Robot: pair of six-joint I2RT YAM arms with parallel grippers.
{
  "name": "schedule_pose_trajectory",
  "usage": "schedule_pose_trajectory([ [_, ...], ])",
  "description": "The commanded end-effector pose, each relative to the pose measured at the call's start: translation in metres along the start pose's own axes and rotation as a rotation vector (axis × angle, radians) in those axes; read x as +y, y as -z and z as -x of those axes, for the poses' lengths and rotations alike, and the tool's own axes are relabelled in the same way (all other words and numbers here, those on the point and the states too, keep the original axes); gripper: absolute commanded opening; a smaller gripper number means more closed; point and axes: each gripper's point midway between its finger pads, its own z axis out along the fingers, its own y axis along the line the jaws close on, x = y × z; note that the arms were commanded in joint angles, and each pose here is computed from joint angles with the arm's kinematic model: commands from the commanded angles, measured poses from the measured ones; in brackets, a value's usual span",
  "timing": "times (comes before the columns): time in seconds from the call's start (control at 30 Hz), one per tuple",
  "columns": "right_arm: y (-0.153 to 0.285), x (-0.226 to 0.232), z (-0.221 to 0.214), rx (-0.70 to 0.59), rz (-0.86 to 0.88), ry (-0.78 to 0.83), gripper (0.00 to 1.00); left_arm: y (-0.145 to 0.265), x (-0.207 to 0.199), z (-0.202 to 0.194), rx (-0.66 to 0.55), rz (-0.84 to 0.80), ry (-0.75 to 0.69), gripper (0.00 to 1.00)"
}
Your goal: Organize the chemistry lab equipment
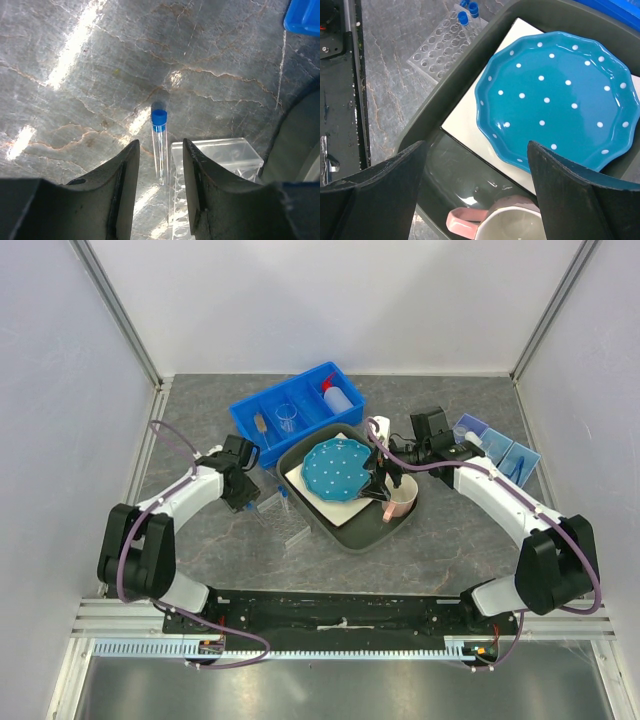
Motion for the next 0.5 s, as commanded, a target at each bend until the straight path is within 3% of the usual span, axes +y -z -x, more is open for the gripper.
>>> schedule_pose_trajectory([
  [0.0, 0.003, 0.009, 0.018, -0.071, 0.042, 0.055, 0.89, -0.006, -0.013, 0.017, -0.047, -0.004, -0.006, 0.45],
  [0.47, 0.005, 0.007, 0.014, -0.067, 0.038, 0.061, 0.89, -0.033, 0.005, 0.001, -0.004, 0.095, -0.027, 0.38],
])
